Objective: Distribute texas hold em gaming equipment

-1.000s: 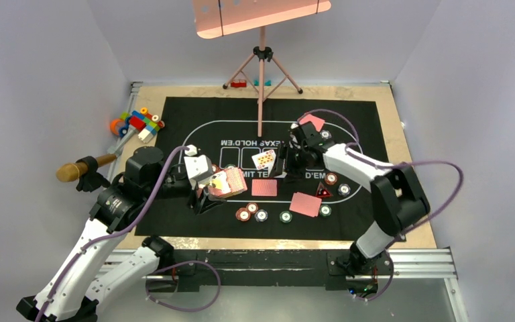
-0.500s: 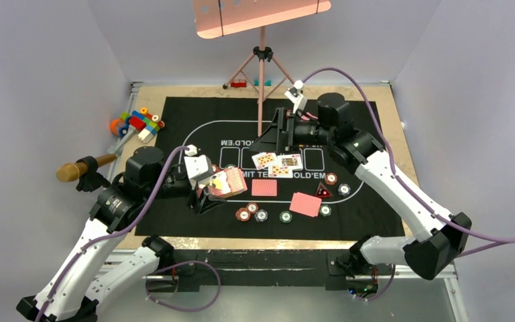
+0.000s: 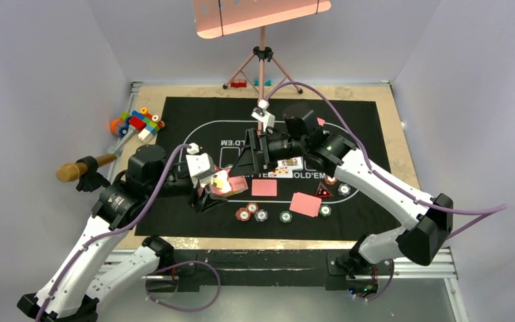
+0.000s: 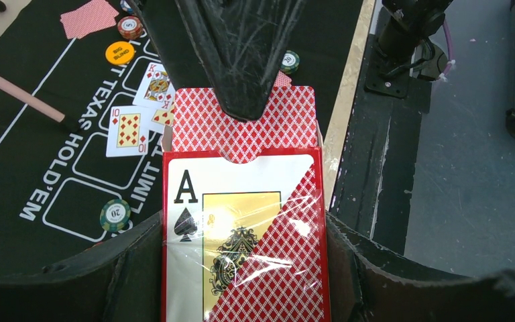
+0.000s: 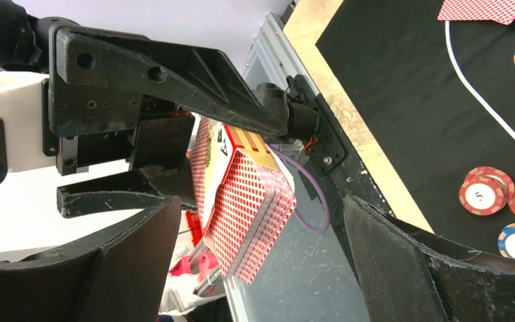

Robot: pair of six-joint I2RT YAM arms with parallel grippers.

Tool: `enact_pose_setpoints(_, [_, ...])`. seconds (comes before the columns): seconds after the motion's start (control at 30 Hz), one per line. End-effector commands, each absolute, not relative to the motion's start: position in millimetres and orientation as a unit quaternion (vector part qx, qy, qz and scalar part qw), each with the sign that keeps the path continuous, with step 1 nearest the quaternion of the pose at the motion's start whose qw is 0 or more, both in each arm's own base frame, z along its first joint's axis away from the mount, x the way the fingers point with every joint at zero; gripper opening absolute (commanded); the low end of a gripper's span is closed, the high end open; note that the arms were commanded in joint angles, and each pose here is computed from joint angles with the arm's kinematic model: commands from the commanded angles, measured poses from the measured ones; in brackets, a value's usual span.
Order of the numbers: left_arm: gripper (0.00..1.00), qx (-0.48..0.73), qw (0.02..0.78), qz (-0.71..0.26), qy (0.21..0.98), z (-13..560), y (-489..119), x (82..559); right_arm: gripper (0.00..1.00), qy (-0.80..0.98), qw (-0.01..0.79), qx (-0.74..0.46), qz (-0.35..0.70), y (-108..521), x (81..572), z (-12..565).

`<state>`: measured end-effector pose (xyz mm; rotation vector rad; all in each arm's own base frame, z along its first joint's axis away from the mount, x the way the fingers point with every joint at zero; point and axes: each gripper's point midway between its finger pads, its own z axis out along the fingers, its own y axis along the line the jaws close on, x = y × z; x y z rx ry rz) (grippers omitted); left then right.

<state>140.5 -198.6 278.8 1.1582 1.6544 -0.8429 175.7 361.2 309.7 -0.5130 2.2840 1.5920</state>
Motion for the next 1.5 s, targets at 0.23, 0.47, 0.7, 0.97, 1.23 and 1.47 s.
enact_pose_setpoints(0.23, [0.0,0.472,0.504,-0.34,0.639,311.8,-201.8,147.1,0.83,0.782,0.127,-0.176,0.585,366.1,161.5,302.8])
enact_pose_setpoints(0.47, [0.0,0.471,0.502,-0.342,0.64,311.7,-201.2,145.2,0.64,0.789,0.111,-0.172,0.579,365.4,159.2,292.0])
enact_pose_setpoints(0.7, [0.0,0.47,0.503,-0.343,0.639,312.1,-200.6,144.0,0.48,0.787,0.106,-0.164,0.585,363.9,161.5,296.9])
enact_pose_setpoints(0.97, [0.0,0.471,0.503,-0.345,0.637,312.1,-199.8,141.3,0.46,0.789,0.127,-0.157,0.58,351.7,166.8,307.6])
enact_pose_setpoints(1.23, [0.0,0.471,0.506,-0.345,0.635,313.5,-198.9,139.2,0.43,0.797,0.132,-0.157,0.568,346.0,168.5,305.0])
enact_pose_setpoints(1.47, [0.0,0.471,0.505,-0.345,0.636,310.9,-198.5,139.1,0.39,0.8,0.142,-0.152,0.563,337.5,172.8,310.8])
